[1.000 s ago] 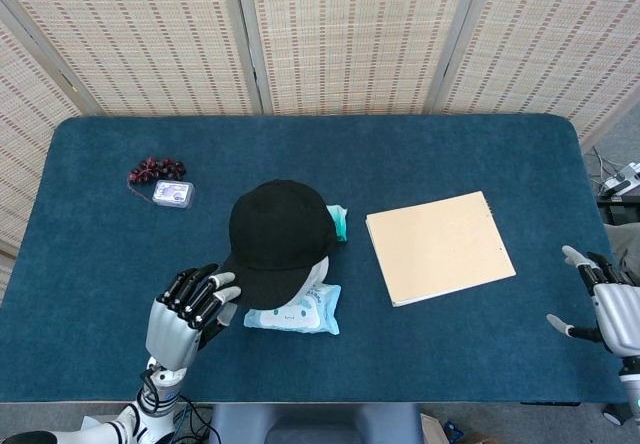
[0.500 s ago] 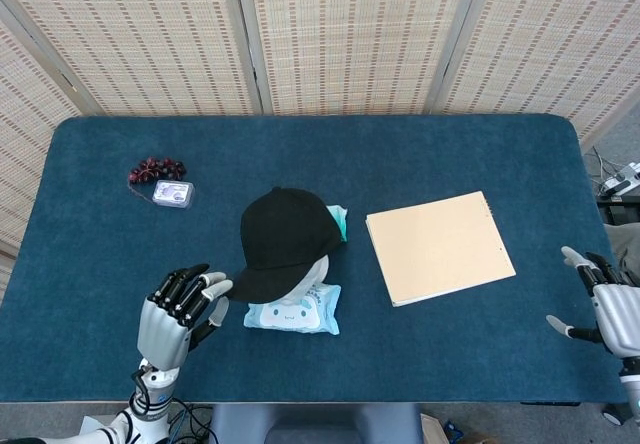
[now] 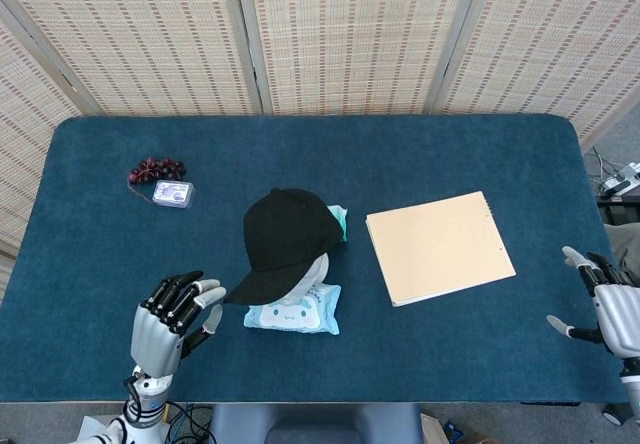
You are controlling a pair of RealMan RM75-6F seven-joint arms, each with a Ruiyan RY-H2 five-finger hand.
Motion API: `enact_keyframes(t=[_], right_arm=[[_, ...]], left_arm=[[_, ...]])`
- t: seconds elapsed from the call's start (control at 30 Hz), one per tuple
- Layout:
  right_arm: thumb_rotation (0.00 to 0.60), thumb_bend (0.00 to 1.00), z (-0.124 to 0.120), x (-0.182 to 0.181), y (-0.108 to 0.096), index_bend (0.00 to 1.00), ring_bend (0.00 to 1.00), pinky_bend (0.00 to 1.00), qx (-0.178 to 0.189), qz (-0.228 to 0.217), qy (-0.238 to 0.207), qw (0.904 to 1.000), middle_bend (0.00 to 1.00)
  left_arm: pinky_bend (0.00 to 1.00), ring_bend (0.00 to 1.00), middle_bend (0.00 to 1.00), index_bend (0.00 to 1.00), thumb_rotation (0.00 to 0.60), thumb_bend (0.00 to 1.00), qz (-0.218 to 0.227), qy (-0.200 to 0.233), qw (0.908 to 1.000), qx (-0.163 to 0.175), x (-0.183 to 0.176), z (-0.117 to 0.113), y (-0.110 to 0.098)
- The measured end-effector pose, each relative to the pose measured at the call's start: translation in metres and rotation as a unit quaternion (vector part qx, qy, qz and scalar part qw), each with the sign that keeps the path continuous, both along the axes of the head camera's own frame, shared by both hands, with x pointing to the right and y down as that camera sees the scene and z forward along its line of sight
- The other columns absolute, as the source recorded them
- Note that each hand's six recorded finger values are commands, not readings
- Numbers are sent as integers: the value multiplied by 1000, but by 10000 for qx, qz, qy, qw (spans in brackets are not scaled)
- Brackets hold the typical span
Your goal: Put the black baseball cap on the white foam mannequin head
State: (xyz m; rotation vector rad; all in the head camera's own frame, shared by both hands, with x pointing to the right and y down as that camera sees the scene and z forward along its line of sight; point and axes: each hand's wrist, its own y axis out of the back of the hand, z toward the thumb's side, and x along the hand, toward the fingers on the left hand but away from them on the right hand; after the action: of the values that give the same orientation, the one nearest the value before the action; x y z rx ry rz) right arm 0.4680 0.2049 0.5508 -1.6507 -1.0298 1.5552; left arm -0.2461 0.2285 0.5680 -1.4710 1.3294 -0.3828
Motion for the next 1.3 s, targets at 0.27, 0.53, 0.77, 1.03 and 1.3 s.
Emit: enact_keyframes(t=[0.27, 0.53, 0.77, 1.03, 1.3], right_arm=[[600, 0, 0, -1, 0, 61, 114, 370, 5, -15, -1, 10000, 245], [600, 0, 1, -2, 1, 61, 113, 370, 0, -41, 18, 10000, 245], [600, 0, 3, -5, 1, 61, 113, 370, -13, -83, 52, 10000, 245], [600, 0, 3, -11, 1, 66, 113, 370, 47, -174, 31, 9998, 253], [600, 0, 5, -16, 1, 69, 113, 370, 113, -267, -5, 9996, 256]], left_arm=[[446, 336, 464, 394, 600, 374, -129, -71, 9999, -84, -17, -1, 4], [446, 336, 438, 388, 600, 374, -320, -303, 9987, -263, -41, -5, 10], [446, 336, 434, 388, 600, 393, -622, -563, 9954, -466, -70, -7, 10], [446, 336, 431, 391, 600, 421, -655, -964, 9909, -678, -98, -7, 6], [468, 336, 427, 387, 600, 427, -622, -1456, 9816, -1069, -125, -9, 3]])
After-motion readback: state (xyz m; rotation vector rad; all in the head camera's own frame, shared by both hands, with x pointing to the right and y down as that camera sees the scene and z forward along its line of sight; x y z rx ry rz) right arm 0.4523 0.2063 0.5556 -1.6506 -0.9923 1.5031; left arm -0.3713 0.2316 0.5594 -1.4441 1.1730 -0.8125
